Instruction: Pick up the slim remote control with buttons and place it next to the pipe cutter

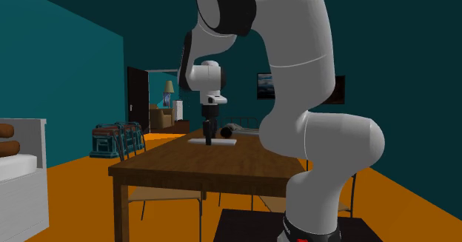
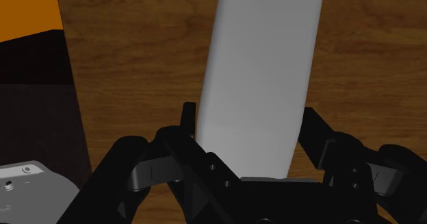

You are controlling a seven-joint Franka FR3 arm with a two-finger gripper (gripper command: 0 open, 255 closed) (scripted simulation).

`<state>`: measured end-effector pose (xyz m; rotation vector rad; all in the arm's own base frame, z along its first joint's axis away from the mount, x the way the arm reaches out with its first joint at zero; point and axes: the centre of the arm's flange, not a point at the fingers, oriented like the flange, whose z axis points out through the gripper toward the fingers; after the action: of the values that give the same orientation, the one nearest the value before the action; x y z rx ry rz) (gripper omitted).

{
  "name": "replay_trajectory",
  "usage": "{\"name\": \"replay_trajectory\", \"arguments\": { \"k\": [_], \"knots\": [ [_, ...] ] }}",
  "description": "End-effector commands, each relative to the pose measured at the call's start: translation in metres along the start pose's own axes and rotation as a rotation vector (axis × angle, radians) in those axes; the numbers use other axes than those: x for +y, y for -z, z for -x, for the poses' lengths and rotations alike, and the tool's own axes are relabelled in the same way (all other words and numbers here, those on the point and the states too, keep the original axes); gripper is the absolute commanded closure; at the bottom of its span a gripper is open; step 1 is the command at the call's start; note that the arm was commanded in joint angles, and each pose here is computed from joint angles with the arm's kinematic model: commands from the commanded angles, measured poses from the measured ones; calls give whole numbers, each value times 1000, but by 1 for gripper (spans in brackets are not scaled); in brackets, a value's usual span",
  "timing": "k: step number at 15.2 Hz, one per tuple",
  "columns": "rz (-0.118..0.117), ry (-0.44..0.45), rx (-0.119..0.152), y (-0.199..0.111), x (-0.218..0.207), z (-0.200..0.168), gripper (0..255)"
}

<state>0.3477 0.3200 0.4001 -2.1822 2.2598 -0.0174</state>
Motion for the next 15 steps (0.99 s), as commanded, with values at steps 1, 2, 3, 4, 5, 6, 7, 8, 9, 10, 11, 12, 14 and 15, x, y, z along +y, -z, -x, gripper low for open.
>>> {"name": "replay_trajectory", "arguments": {
  "k": [1, 2, 3, 4, 5, 6, 7, 8, 9, 10, 11, 12, 14, 15],
  "knots": [
    [0, 0, 0, 12, 0, 0, 255],
    [0, 0, 0, 17, 0, 0, 255],
    [0, 0, 0, 22, 0, 0, 255],
    [0, 0, 0, 28, 0, 0, 255],
    [0, 0, 0, 33, 0, 0, 255],
    [0, 0, 0, 38, 0, 0, 255],
    [0, 0, 0, 44, 0, 0, 255],
    [0, 0, 0, 49, 0, 0, 255],
    [0, 0, 0, 54, 0, 0, 255],
    [0, 0, 0, 59, 0, -1, 255],
    [0, 0, 0, 65, 0, -1, 255],
    [0, 0, 0, 70, 0, -1, 255],
    [0, 0, 0, 81, 0, -1, 255],
    [0, 0, 0, 86, 0, -1, 255]
  ]
}}
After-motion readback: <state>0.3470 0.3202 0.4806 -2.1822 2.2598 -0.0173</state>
